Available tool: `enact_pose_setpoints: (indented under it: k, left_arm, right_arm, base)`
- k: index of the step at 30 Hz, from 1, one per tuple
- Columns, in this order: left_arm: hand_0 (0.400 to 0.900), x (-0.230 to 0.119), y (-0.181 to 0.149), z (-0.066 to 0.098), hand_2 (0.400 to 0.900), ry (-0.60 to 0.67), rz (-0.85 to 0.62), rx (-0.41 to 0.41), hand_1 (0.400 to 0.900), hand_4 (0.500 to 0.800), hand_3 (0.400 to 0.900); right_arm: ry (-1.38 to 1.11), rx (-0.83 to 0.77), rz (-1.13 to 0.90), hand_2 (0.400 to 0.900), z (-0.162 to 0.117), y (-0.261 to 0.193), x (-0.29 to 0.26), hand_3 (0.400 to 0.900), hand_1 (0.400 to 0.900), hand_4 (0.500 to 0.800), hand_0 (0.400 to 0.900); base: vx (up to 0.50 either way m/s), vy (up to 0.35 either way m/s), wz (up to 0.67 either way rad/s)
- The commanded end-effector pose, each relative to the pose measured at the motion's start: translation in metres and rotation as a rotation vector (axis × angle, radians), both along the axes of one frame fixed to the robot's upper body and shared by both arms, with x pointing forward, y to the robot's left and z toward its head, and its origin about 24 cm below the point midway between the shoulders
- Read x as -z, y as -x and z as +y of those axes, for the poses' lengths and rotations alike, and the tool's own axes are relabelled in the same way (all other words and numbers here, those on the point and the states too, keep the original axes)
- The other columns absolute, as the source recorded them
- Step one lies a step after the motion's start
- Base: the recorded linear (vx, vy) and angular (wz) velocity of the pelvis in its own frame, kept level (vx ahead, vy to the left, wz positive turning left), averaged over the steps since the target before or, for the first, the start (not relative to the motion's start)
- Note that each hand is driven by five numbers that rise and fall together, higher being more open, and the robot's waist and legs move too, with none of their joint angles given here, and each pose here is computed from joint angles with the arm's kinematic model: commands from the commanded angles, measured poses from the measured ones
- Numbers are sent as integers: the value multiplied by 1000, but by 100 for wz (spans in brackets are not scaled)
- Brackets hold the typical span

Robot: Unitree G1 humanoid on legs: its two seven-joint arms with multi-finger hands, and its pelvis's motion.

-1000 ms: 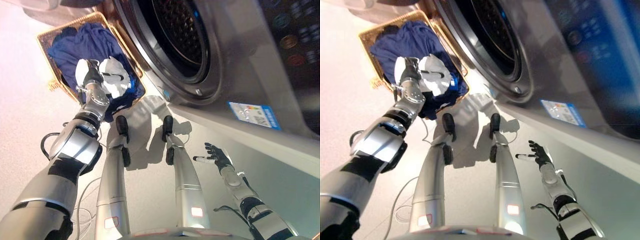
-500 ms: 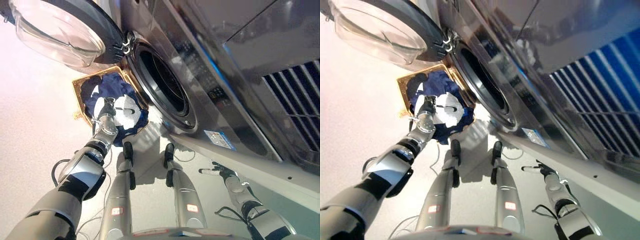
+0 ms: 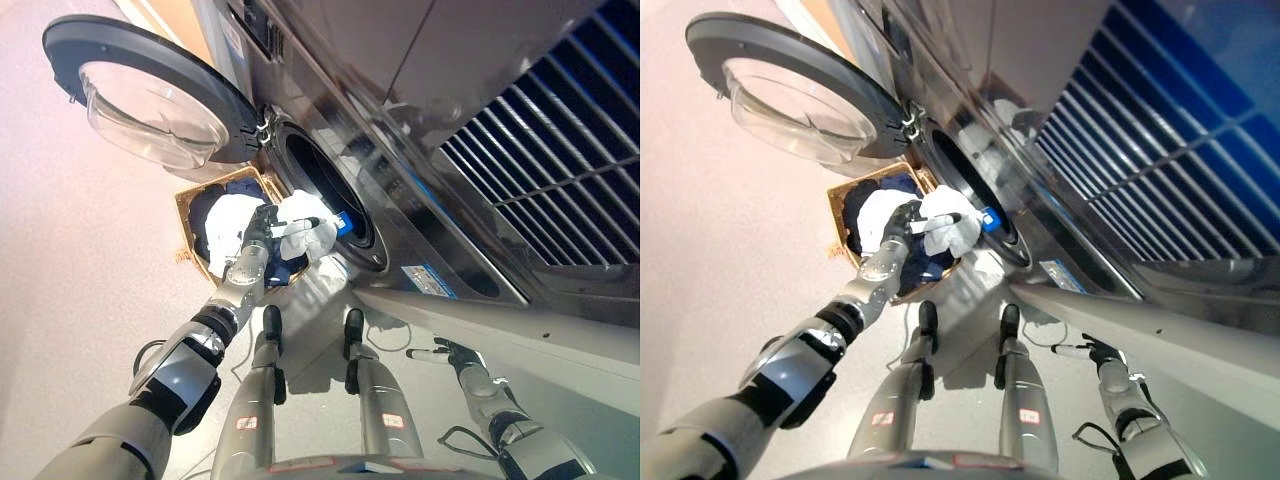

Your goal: Put the clothes in the basket into the washing machine.

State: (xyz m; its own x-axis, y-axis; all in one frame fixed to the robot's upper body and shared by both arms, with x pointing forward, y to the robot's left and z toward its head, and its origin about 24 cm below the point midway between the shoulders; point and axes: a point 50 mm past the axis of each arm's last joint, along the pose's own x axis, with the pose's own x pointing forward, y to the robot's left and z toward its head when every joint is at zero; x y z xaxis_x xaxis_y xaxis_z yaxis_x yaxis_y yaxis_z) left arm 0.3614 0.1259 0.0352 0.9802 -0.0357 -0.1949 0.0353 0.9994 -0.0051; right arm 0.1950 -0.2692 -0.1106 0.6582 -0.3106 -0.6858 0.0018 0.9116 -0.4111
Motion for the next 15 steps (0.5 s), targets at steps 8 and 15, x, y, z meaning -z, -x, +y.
enact_pose_setpoints:
  k: [8, 15]
  left_arm:
    - [400, -112, -38, -46, 400, 350, -326, 75, 400, 500, 400]
    - [400, -141, -51, -46, 400, 383, -340, 53, 400, 500, 400]
  right_arm:
    - [85, 114, 109, 900, -45, 54, 5, 900, 900, 800, 900]
    - [72, 137, 119, 900, -47, 61, 7, 900, 900, 800, 900]
  base:
    - [32, -17, -16]
    - [40, -16, -10]
